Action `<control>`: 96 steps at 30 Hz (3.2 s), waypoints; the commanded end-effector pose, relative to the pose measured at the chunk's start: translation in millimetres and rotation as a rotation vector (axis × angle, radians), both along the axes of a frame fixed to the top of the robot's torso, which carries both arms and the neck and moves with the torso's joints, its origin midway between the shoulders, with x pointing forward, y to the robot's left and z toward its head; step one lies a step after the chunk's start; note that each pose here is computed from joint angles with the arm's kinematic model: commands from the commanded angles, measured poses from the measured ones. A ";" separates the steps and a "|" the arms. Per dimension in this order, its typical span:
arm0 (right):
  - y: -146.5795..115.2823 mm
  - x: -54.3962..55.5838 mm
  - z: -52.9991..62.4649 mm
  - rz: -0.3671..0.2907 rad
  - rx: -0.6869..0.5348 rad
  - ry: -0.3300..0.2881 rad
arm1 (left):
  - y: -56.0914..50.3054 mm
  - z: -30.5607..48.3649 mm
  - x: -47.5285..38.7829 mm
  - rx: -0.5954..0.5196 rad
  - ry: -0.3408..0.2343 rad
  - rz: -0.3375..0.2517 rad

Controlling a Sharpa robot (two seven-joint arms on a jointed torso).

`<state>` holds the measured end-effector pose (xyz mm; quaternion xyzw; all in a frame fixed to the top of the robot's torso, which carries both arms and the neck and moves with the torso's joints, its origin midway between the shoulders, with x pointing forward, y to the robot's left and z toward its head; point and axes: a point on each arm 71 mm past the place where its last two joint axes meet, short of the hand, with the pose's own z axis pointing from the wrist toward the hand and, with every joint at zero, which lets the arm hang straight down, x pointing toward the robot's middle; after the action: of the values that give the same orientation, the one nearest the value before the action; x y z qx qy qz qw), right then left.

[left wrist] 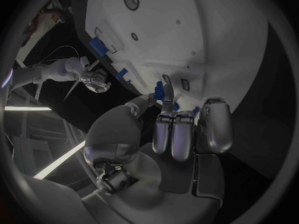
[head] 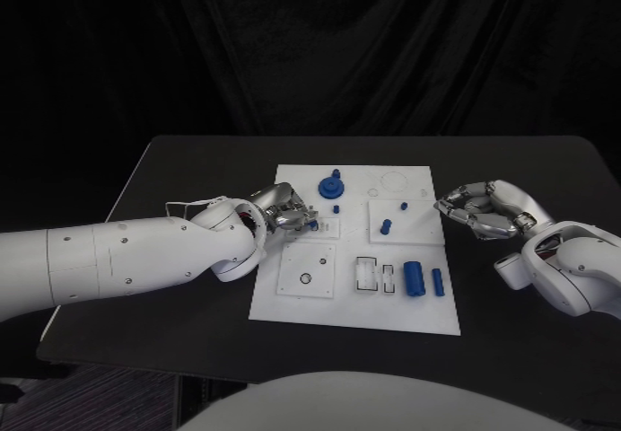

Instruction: Assemble the parts on the task board

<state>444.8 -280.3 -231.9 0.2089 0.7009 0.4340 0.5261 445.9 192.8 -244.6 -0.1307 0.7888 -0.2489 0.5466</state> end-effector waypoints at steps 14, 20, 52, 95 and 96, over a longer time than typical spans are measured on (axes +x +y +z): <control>-1.3 -0.8 0.3 -0.011 -0.004 -0.007 | -0.8 -7.2 0.4 -0.016 -0.035 -0.006; -2.0 -1.1 0.4 -0.013 -0.005 -0.006 | -0.8 -12.0 -0.9 -0.014 -0.025 -0.007; -3.5 -1.0 0.2 -0.015 -0.006 -0.004 | 0.9 -19.1 -3.4 -0.016 -0.019 -0.032; -1.6 -0.1 -0.2 -0.009 -0.005 -0.005 | 0.8 -21.1 1.2 -0.019 -0.040 -0.010; -1.7 -0.1 -0.2 -0.009 -0.005 -0.005 | 0.7 -21.3 1.1 -0.018 -0.037 -0.010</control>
<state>444.9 -281.6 -231.8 0.2095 0.7005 0.4327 0.5274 448.5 195.0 -263.5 -0.1307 0.7718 -0.2612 0.5649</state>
